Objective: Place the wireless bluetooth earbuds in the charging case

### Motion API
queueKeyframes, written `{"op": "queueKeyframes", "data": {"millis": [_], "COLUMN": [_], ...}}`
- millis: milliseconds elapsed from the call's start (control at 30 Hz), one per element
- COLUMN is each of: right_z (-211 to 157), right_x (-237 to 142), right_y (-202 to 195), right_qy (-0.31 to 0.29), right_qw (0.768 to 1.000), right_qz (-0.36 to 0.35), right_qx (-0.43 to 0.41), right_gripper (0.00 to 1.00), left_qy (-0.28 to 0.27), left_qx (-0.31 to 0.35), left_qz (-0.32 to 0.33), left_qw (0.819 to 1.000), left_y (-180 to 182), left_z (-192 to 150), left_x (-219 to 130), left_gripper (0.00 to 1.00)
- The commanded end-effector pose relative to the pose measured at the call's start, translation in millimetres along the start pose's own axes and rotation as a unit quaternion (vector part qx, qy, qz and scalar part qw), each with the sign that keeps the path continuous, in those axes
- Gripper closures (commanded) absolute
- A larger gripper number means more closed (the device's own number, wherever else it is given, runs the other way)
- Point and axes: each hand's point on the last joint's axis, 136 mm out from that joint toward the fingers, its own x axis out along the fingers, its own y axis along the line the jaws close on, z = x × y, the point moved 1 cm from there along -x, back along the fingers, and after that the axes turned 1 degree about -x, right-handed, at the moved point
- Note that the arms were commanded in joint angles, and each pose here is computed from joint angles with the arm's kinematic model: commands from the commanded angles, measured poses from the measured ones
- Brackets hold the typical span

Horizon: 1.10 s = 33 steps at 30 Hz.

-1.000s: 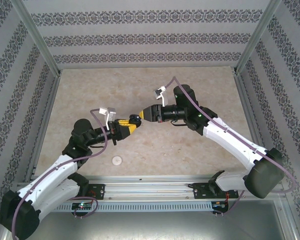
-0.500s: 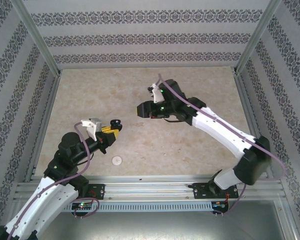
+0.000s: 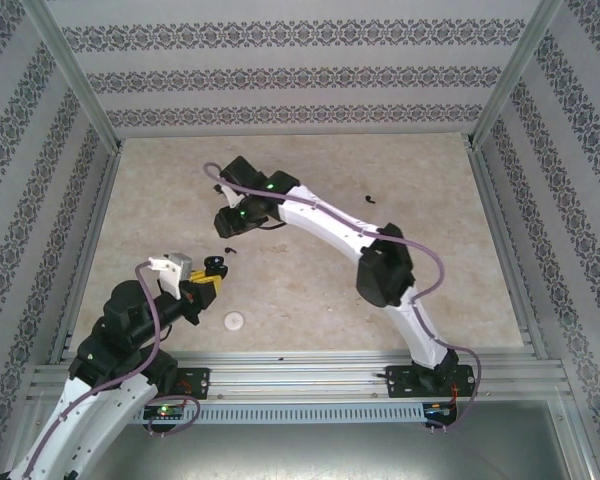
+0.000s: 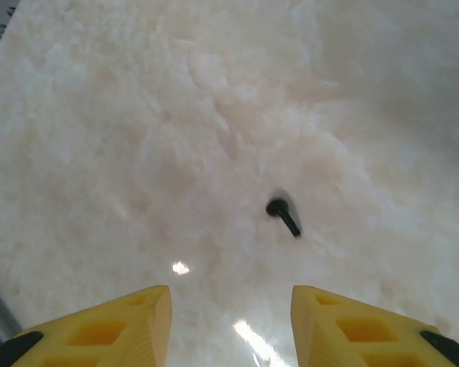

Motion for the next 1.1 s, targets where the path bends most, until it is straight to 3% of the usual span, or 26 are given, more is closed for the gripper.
{"op": "queueKeyframes", "data": {"millis": [0,467,800,1067], "right_z": [-19.1,-20.0,-27.9,-34.6], "right_x": [19.2,83.6,109.2,121.1], "right_y": [-10.2,-30.1,-29.0,-31.7], "right_qy": [0.061,0.060,0.065,0.073], "right_qw": [0.995,0.990,0.991,0.989], "right_qz": [-0.044,-0.068,-0.051,-0.049], "right_qx": [-0.062,-0.104,-0.110,-0.118], "right_gripper": [0.55,0.51,0.47,0.50], "left_qy": [0.000,-0.006,-0.004,-0.002], "left_qx": [-0.019,-0.036,-0.038,-0.038], "left_qz": [-0.012,-0.025,-0.026,-0.026], "left_qw": [1.000,0.999,0.999,0.999], "left_y": [-4.5,-5.9,-5.8,-5.6], "left_z": [-4.7,-8.2,-9.1,-10.1], "left_x": [-6.5,-2.6,-1.3,-0.7], "left_gripper": [1.00,1.00,1.00,1.00]}}
